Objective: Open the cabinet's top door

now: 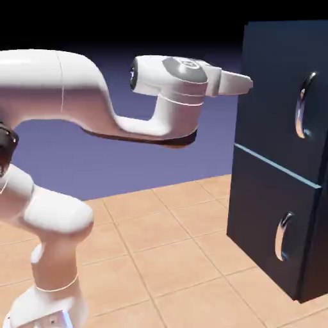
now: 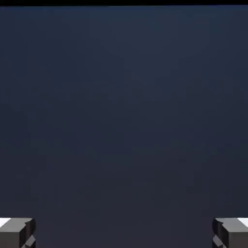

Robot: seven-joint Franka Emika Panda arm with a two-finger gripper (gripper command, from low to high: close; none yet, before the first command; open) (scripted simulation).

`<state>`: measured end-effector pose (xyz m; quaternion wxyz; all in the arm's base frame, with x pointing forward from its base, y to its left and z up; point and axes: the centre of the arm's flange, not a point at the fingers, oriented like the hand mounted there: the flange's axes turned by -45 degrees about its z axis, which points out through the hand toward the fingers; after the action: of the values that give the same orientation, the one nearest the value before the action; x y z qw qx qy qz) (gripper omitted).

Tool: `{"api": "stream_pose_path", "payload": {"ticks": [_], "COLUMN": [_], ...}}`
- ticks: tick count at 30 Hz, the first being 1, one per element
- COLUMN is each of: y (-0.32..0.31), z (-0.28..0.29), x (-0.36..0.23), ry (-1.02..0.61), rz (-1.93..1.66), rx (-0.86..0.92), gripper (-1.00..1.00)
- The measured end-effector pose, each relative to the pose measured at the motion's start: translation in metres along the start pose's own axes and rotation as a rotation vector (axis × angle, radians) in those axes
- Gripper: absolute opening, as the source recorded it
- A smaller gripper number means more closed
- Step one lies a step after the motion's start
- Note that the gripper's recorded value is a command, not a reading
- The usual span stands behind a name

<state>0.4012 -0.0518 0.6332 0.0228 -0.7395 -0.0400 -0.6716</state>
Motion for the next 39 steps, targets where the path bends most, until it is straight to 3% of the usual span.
{"api": "stream_pose_path", "payload": {"ticks": [21,26,27,39], "y": [0.114,0.116,0.116,0.085], "z": [0.048,0.094,0.098,0.050], "x": [-0.058,-0.053,-0.053,-0.057], "ry": [0.097,0.097,0.097,0.095], "rz": [0.022,0.023,0.022,0.029], "rx": [-0.033,-0.033,-0.033,-0.206], "gripper": [0.00,0.00,-1.00,-1.00]}}
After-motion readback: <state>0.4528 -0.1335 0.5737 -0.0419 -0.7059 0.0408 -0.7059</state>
